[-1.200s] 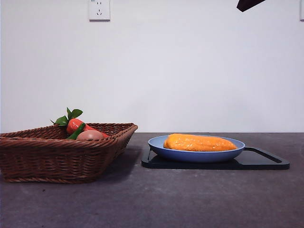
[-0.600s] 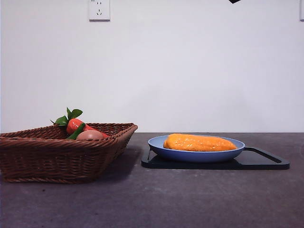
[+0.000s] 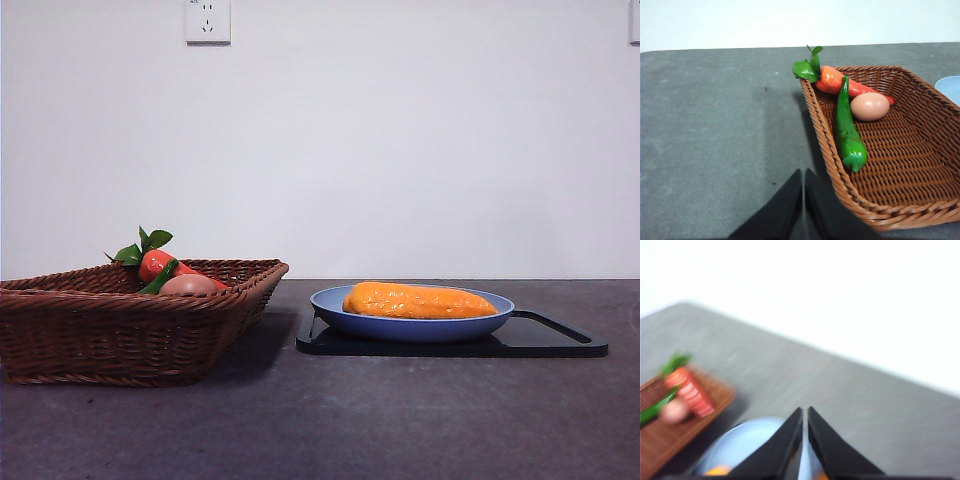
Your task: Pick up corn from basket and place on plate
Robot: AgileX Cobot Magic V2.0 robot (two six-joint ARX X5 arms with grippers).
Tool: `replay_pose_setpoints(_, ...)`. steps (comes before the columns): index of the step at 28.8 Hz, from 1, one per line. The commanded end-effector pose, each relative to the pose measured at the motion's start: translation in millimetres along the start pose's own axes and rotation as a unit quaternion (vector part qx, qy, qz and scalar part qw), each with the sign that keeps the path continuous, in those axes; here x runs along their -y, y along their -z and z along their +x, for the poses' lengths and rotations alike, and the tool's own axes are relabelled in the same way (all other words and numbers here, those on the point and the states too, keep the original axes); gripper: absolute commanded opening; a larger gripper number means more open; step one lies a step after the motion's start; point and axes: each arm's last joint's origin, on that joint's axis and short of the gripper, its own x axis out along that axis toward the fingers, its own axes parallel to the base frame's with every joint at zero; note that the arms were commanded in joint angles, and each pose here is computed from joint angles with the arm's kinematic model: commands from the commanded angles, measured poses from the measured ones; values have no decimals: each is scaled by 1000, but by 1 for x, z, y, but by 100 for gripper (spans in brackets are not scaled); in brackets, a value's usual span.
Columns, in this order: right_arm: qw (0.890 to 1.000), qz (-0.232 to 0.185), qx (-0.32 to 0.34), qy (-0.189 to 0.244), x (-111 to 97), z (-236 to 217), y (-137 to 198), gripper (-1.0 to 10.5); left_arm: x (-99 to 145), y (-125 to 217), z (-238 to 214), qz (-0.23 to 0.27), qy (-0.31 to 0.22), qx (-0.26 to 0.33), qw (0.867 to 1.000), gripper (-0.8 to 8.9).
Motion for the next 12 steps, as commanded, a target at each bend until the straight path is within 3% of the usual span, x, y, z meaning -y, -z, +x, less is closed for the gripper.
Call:
replay_pose_setpoints(1,998,8,36,50,6,-18,28,3,0,8,1,-10,1,-29,1000,8)
replay_pose_setpoints(12,975,-22,136,173,-9,-55,132,3,0,8,1,-10,1,-29,1000,8)
